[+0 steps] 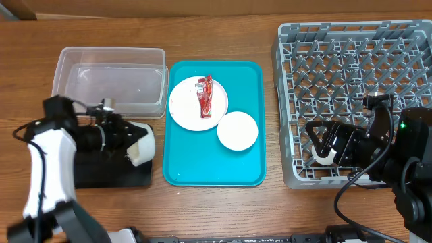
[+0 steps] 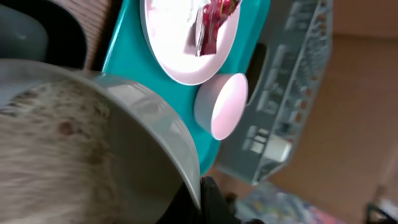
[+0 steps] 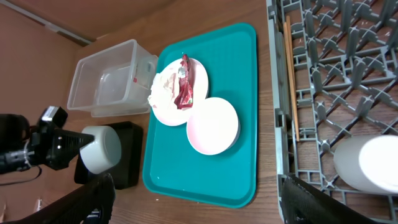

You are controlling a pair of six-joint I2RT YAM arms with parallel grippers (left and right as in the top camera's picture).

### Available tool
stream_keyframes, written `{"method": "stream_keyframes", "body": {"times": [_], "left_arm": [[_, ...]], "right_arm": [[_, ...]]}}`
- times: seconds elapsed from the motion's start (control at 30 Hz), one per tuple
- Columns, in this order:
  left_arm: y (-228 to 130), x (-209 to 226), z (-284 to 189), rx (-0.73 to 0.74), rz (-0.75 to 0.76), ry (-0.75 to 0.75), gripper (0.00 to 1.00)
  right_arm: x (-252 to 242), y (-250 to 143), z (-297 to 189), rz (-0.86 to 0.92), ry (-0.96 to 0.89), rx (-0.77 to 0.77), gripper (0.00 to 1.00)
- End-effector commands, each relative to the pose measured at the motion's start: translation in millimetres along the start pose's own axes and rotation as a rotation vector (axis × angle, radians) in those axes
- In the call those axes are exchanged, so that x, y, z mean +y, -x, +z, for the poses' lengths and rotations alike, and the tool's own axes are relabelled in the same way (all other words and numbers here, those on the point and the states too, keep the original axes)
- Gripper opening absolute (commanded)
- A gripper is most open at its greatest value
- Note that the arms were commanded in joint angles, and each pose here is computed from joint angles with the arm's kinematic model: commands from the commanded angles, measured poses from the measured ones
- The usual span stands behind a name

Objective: Sort waste into correct bins and load items into the dishwasher
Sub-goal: 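Tip the rice bowl over the black tray to dump rice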

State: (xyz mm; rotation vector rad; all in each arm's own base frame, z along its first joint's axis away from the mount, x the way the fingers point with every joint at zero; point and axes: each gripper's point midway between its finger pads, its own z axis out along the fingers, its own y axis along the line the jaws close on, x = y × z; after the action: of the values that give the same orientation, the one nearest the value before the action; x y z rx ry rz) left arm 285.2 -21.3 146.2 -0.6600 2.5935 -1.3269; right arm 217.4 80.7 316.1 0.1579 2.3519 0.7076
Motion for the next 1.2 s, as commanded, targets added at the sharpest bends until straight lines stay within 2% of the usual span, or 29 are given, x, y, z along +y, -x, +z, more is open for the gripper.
{"method": "stream_keyframes", "body": {"times": [0.0,0.13,0.2,0.43,0.7,0.73,0.77,0.83,0.93,1.07,1.17], "left_arm": [[11,-10,-4,0.004,0.044,-0.247,0.04],[22,-7,-17,-0.028,-0.071,-0.462,0.04],[27,0,-27,-0.064,-0.114,-0.513,0.04],[31,18,-52,-0.150,-0.148,-0.530,0.04],[30,25,-64,-0.216,-0.017,-0.506,0.04],[27,23,-64,-0.189,-0.073,-0.512,0.04],[22,16,-66,-0.188,-0.062,-0.526,0.04],[26,10,-71,-0.256,0.099,-0.527,0.04],[26,8,-73,-0.236,0.019,-0.536,0.04],[25,3,-76,-0.255,0.102,-0.515,0.04],[20,-1,-79,-0.227,0.082,-0.489,0.04]], "right_arm": [[6,3,-5,-0.022,0.018,-0.017,0.88],[6,3,-5,-0.022,0.019,-0.018,0.87],[6,3,-5,-0.022,0.019,-0.018,0.88],[6,3,-5,-0.023,0.018,-0.018,0.88],[7,3,-5,-0.023,0.019,-0.018,0.88],[6,3,-5,-0.023,0.019,-0.018,0.88],[6,3,-5,-0.023,0.019,-0.017,0.88],[6,3,-5,-0.022,0.019,-0.017,0.88],[6,3,-5,-0.023,0.019,-0.017,0.88],[6,3,-5,-0.023,0.019,-0.017,0.88],[6,3,-5,-0.023,0.019,-0.017,0.88]]}}
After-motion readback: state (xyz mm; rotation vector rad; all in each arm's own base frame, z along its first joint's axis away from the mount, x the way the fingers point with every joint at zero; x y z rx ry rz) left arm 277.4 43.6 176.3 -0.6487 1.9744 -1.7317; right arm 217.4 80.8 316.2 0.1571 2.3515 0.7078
